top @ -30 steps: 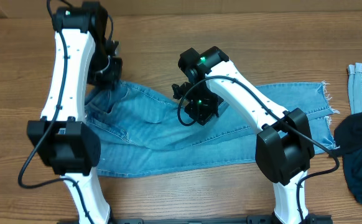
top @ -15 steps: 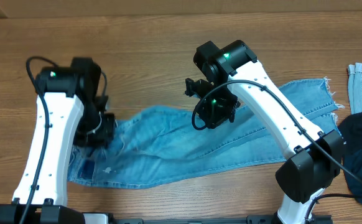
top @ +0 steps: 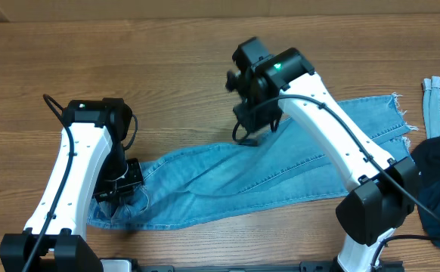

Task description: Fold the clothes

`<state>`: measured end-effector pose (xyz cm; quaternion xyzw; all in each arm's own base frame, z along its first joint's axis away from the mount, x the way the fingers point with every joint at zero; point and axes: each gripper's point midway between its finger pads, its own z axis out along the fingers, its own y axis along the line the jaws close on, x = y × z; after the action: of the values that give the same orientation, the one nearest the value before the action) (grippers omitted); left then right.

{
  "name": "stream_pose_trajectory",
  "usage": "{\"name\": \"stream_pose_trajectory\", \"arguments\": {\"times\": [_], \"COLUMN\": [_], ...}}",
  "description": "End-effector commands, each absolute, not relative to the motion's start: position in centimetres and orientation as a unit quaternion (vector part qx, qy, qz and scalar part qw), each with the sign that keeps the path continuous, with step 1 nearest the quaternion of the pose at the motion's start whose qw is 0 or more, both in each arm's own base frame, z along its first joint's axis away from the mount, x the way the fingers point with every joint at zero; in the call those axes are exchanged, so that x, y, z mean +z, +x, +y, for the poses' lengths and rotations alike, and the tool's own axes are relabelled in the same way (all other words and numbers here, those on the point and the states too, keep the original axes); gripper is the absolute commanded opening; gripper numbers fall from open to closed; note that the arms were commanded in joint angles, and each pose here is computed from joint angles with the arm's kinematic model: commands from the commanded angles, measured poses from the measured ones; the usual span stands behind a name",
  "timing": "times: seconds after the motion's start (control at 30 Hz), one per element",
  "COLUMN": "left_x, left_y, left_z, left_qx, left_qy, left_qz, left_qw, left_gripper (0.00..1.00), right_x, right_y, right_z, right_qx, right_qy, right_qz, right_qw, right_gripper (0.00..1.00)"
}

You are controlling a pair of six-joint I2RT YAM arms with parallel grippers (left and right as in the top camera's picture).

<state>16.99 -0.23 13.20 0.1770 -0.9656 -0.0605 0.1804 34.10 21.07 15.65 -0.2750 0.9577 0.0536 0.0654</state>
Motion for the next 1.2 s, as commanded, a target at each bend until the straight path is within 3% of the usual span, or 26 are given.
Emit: {"name": "stream_pose_trajectory", "arguments": {"times": [0.0, 0.13, 0.2, 0.27, 0.47, 0.63, 0.83, 0.93, 1.03, 1.17], "left_x": [12.4, 12.4, 12.2, 12.1, 12.0, 12.0, 11.9, 11.8, 12.4, 13.7], "left_y": [18.5, 21.0, 22.0, 22.5, 23.0, 23.2, 23.8, 28.0, 31.9, 35.3], "left_z": [0.8, 3.7, 3.6, 3.5, 3.5, 3.5, 3.3, 3.0, 2.9, 3.6], "left_qx": [-0.090, -0.169, -0.159, -0.156, -0.152, -0.151, -0.144, -0.117, -0.097, -0.100], "left_qy": [0.203, 0.235, 0.239, 0.241, 0.237, 0.232, 0.232, 0.219, 0.226, 0.239], "left_qz": [-0.965, -0.955, -0.957, -0.957, -0.959, -0.961, -0.962, -0.966, -0.958, -0.940], "left_qw": [0.140, 0.064, 0.045, 0.034, 0.025, 0.022, 0.010, -0.068, -0.147, -0.223], "left_gripper": [0.04, 0.04, 0.04, 0.04, 0.04, 0.04, 0.04, 0.04, 0.04, 0.04], "right_x": [18.1, 19.4, 18.9, 17.8, 10.9, 5.8, 5.0, 7.2, 8.7, 5.9], "right_y": [39.0, 40.5, 39.4, 36.9, 31.3, 28.2, 30.6, 36.5, 39.8, 39.4], "right_z": [16.2, 10.3, 8.3, 6.9, 6.8, 7.4, 7.2, 5.0, 1.4, -2.0], "right_qx": [0.019, 0.054, 0.098, 0.119, 0.107, 0.122, 0.132, 0.141, 0.115, 0.084], "right_qy": [-0.095, 0.036, 0.073, 0.104, 0.104, 0.111, 0.086, 0.103, 0.134, 0.167], "right_qz": [0.986, 0.988, 0.988, 0.987, 0.984, 0.976, 0.984, 0.985, 0.981, 0.981], "right_qw": [0.138, 0.138, 0.091, 0.028, -0.098, -0.142, -0.088, 0.017, 0.081, 0.052], "right_gripper": [0.16, 0.17, 0.23, 0.19, 0.04, 0.04, 0.04, 0.04, 0.04, 0.04]}}
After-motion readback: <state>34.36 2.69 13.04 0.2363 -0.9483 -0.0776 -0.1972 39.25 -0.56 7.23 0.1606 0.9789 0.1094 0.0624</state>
